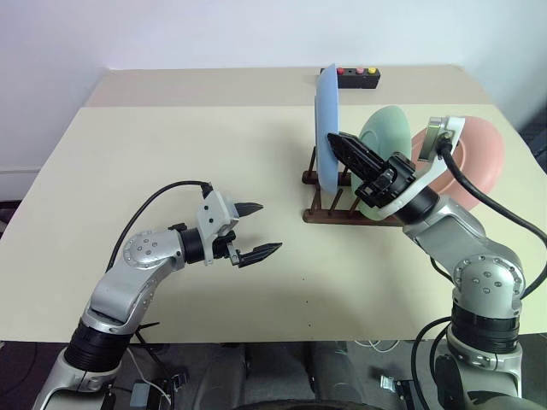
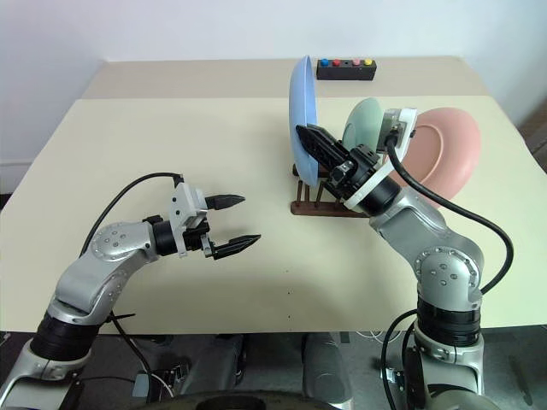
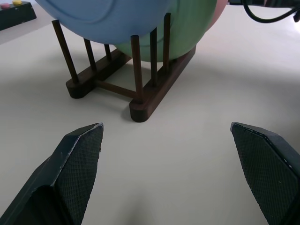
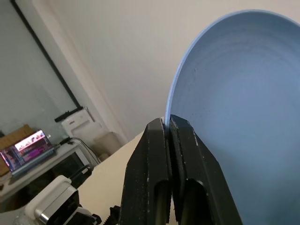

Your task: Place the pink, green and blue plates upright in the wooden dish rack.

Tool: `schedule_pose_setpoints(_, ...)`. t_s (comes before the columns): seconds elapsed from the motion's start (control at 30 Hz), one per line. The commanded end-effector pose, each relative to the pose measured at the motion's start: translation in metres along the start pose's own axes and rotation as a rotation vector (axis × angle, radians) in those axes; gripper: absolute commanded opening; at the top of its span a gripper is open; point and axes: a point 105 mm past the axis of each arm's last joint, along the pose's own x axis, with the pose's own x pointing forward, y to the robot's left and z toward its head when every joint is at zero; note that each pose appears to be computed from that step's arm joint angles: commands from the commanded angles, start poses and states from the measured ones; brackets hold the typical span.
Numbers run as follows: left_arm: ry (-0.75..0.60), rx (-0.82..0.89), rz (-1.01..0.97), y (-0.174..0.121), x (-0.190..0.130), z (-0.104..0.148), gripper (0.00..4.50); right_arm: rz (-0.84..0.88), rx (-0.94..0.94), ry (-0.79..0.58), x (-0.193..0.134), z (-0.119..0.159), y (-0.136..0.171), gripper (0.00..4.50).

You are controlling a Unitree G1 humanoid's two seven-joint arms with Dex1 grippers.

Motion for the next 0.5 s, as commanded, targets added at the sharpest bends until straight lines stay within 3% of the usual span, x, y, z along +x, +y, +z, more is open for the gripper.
schedule_pose_setpoints(0.03,-0.047,0.061,0.013,0.0017,-0.0013,0.0164,4.46,-0.005,0.025,-0.038,-0.0035,0.0058,0.0006,0.00)
schedule_pose_setpoints(0.37,-0.046,0.068,0.016,0.0015,-0.0004,0.0159,4.46,-0.041,0.068,-0.032,-0.0098,-0.0001,-0.0068,0.00)
schedule_pose_setpoints(0.4,-0.046,0.069,0.016,0.0015,-0.0003,0.0157,4.50,-0.041,0.070,-0.031,-0.0103,-0.0004,-0.0068,0.59)
schedule_pose_setpoints(0.5,-0.046,0.069,0.016,0.0011,-0.0001,0.0154,4.50,-0.041,0.076,-0.027,-0.0119,-0.0015,-0.0065,1.76)
